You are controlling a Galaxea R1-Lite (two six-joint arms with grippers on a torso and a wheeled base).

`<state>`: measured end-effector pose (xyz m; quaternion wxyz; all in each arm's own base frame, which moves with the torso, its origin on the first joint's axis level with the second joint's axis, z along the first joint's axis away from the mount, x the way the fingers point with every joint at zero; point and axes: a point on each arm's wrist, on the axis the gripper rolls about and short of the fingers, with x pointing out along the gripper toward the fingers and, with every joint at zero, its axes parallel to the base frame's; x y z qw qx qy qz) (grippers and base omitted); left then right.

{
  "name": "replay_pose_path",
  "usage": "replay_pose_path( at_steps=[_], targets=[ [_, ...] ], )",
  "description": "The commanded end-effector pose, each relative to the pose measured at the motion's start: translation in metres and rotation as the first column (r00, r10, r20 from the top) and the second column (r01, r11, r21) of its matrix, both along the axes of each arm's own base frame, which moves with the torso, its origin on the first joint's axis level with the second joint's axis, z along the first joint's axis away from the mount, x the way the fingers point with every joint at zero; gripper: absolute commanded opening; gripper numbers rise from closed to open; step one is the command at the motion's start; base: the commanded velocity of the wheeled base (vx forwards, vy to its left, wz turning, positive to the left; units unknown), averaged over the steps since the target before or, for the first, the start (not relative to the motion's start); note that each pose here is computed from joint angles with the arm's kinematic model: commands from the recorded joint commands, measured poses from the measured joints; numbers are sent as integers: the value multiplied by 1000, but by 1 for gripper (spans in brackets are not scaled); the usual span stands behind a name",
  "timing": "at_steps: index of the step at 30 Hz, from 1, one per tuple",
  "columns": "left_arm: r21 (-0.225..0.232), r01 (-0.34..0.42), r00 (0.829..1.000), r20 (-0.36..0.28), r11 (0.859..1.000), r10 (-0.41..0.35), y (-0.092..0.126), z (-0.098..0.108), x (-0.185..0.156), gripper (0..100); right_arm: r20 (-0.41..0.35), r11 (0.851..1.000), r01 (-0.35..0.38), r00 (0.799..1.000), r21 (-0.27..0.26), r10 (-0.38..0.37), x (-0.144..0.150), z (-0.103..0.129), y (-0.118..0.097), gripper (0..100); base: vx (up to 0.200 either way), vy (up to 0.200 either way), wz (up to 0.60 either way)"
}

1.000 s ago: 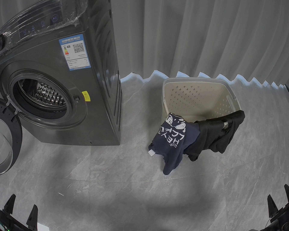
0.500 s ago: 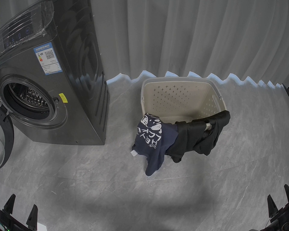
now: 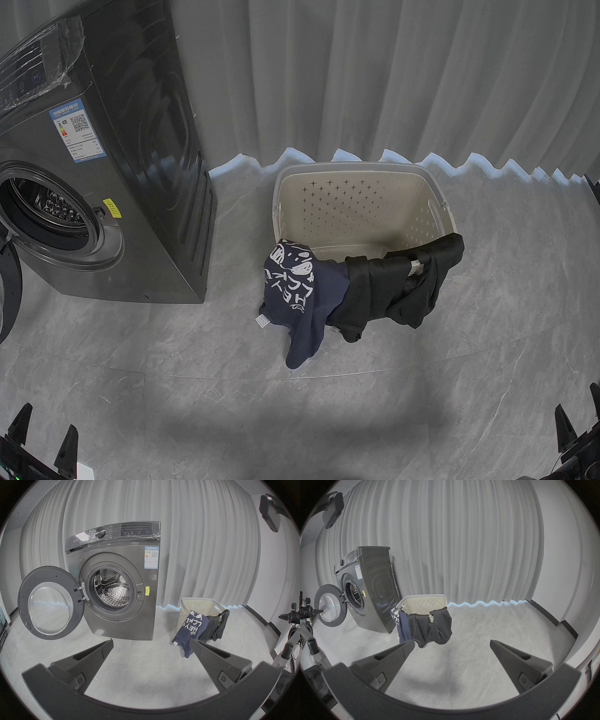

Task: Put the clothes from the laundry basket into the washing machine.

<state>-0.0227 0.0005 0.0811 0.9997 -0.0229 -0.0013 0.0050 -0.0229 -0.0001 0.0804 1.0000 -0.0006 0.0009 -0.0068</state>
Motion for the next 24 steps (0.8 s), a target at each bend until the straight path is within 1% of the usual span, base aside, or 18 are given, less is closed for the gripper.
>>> replay_pose_path(
  at_steps=[1,10,22,24],
  targets=[
    [0,-1,1000,-1,1000,1,0,-5,0,100,0,1000,0,1000,1,0,0,-5,0,100,0,-200,0],
    [-2,-1,1000,-2,1000,1,0,-5,0,100,0,1000,0,1000,0,0,0,-5,0,100,0,0,0],
    [-3,-1,1000,-1,1000,1,0,-5,0,100,0,1000,0,1000,0,0,0,-5,0,100,200,0,0],
    [-3,-1,1000,-1,1000,1,0,-5,0,100,0,1000,0,1000,0,0,0,-5,0,100,0,0,0]
  ],
)
